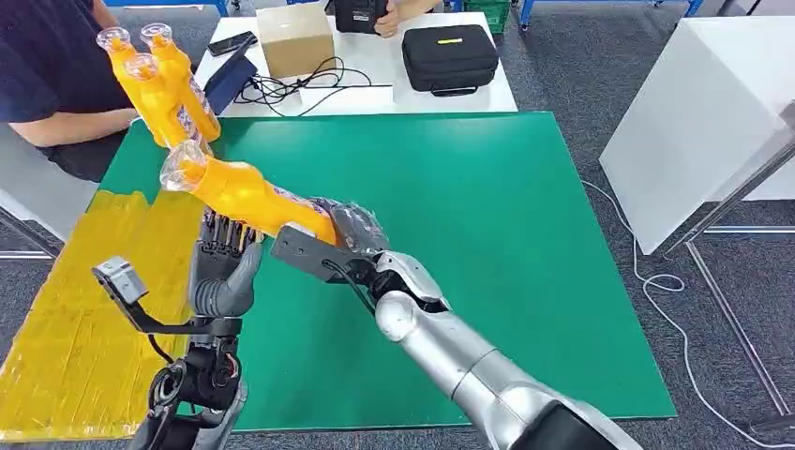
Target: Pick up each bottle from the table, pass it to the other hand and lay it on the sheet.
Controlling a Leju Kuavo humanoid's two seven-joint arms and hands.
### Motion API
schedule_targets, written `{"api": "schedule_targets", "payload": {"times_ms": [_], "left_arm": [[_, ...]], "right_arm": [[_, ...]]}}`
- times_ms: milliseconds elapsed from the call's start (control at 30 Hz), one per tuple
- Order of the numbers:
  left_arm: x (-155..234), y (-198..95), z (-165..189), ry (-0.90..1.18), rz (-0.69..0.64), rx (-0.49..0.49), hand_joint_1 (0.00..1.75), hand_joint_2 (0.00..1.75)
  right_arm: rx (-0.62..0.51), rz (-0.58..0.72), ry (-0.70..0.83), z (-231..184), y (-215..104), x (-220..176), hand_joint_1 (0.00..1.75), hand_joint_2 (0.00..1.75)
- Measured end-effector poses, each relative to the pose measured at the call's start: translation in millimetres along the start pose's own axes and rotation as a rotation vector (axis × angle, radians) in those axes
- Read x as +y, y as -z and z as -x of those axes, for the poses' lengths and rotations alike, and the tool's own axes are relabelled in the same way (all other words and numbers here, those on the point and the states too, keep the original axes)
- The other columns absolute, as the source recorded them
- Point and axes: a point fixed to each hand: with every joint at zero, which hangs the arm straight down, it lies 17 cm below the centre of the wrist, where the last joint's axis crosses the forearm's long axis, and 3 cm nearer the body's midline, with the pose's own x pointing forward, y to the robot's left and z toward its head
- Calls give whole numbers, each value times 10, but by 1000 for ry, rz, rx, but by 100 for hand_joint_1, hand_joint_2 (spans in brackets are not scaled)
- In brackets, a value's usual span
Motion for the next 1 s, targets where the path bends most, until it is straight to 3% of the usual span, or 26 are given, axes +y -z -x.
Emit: {"api": "schedule_targets", "payload": {"times_ms": [300,733,1000], "left_arm": [[57,32,-129,18,-56,-27,0,175],[166,31,-224,29,-91,-51,0,175],[346,-110,-308,116,-133,-64,0,175]], "right_arm": [[-14,-47,-177,-238,-19,242,175,175],[-63,-76,-264,-333,-61,395,175,175],[-190,14,-623,-734,-165,425,175,175]]}}
